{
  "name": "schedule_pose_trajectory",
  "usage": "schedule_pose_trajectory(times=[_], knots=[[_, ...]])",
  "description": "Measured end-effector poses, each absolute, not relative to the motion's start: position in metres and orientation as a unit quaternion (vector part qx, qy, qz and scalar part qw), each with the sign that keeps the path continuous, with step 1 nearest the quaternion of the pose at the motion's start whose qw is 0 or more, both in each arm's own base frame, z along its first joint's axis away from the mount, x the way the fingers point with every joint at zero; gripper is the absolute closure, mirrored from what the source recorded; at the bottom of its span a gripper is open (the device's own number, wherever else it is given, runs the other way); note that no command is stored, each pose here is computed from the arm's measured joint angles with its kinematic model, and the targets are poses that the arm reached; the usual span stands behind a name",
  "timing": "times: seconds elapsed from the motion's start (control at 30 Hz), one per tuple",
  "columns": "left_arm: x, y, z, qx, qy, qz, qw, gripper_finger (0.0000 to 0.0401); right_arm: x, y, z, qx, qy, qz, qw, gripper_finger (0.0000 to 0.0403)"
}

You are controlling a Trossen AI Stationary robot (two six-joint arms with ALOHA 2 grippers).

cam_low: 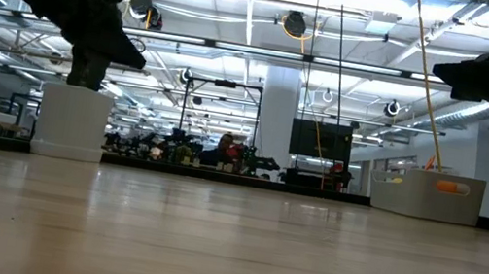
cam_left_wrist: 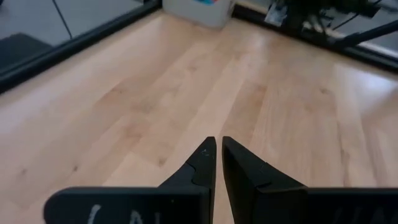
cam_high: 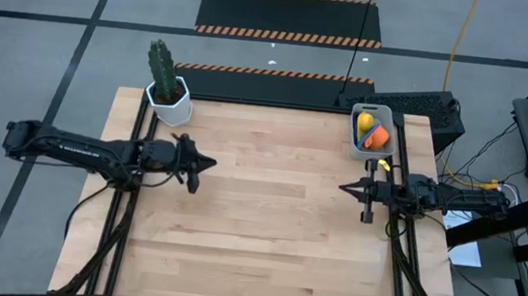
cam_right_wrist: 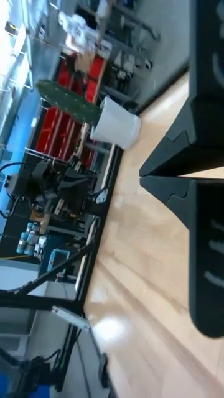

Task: Nest measuring cups in basket
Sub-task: Return to Home Position

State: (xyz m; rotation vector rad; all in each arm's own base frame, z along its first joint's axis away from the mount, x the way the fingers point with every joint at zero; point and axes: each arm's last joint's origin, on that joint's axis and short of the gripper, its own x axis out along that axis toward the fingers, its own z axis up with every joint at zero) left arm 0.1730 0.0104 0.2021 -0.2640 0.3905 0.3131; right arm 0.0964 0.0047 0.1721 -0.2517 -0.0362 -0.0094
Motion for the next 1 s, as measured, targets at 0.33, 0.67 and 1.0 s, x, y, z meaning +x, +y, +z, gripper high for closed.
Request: schedule_pose_trajectory(times=[0.33, 0.67, 1.0], knots=[[0.152, 0.01, 0.227, -0.062, 0.121, 0.133, 0.982, 0.0371, 0.096, 0.004, 0.172, -0.148, -0.016, -0.017, 0.989, 0.0403], [0.13, 0.009, 0.227, 0.005, 0.091, 0.115, 0.989, 0.0394, 0.096, 0.004, 0.172, -0.148, -0.016, -0.017, 0.989, 0.0403], [0.121, 0.008, 0.195, 0.019, 0.012, 0.103, 0.994, 0.0398, 0.096, 0.004, 0.172, -0.148, -0.017, -0.017, 0.989, 0.0403]])
